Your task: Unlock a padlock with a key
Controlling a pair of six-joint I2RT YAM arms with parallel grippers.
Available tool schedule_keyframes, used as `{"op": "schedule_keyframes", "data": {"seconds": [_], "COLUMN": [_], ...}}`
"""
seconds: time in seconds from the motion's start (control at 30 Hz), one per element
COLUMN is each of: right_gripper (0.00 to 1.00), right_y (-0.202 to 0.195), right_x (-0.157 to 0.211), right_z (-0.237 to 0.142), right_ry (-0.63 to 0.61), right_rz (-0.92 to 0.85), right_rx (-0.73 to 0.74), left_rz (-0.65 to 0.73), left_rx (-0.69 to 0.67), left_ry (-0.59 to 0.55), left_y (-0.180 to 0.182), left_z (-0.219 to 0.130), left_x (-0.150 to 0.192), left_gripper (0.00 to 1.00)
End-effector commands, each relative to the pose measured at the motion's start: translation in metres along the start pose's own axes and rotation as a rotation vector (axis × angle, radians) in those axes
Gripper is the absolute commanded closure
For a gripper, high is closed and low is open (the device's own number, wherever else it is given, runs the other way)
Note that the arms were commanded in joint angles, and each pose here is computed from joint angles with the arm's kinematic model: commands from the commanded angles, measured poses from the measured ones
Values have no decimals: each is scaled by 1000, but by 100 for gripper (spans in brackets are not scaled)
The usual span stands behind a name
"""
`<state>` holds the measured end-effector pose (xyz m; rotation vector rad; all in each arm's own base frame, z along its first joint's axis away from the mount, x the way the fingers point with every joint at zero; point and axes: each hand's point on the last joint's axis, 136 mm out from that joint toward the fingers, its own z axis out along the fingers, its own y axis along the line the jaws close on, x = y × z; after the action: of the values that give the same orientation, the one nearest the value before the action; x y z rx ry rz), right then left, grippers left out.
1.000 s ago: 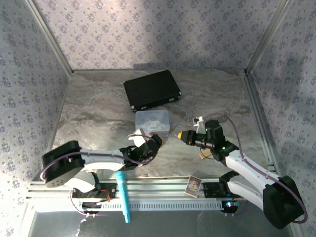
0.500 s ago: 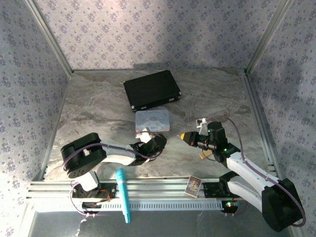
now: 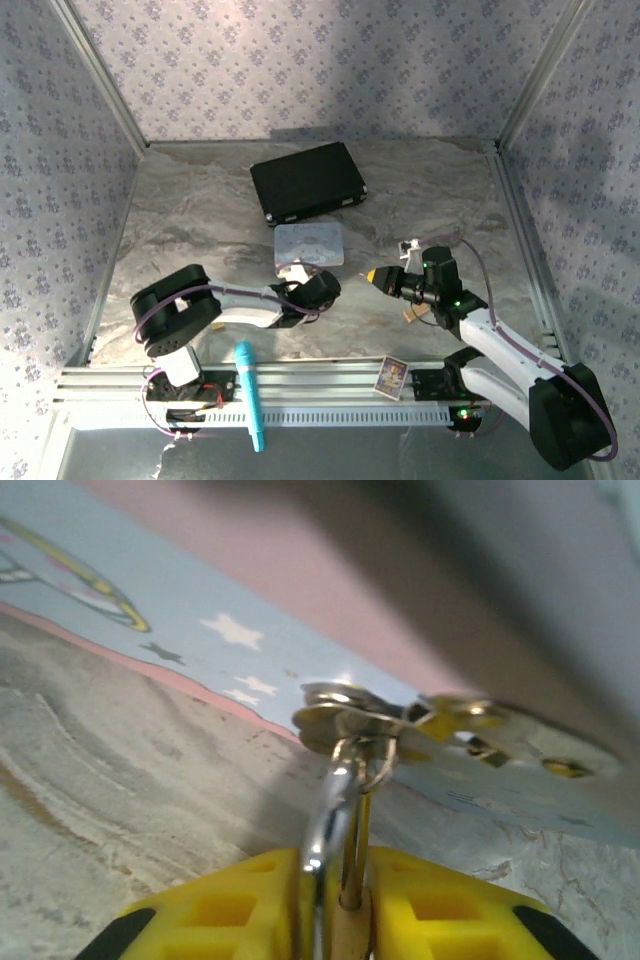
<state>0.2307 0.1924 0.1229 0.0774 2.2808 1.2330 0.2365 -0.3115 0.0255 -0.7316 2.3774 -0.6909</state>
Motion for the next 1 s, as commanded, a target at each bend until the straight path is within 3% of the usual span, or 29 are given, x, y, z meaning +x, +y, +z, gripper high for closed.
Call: {"op": "schedule_keyframes", "data": {"seconds": [0.0,0.2,0.27,0.4,0.67,0.97], "right_gripper": [100,100,100,100,100,100], "right_y": [-4,-11,-24,-25,0,15], "right_x": [4,12,18,27,33,43], "right_z": [1,6,8,15,30,60], "right_ry": [9,25,33,22,74,167], "right_rz": [21,85,194,392,458,502], "right_rx": [-2,-4,45,-12,-84,-216], "left_rz": [17,17,-4,-83,-246,-308], "left_rx": [-30,4,41,135,320,357], "left_ry": [69,62,64,79,129,140], "left_y": [12,4,-1,-13,-38,-42], "left_z": [-4,-13,-15,-20,-30,-32], "left_x": [11,6,5,3,-1,-3], "left_gripper": [79,86,87,89,95,100]}}
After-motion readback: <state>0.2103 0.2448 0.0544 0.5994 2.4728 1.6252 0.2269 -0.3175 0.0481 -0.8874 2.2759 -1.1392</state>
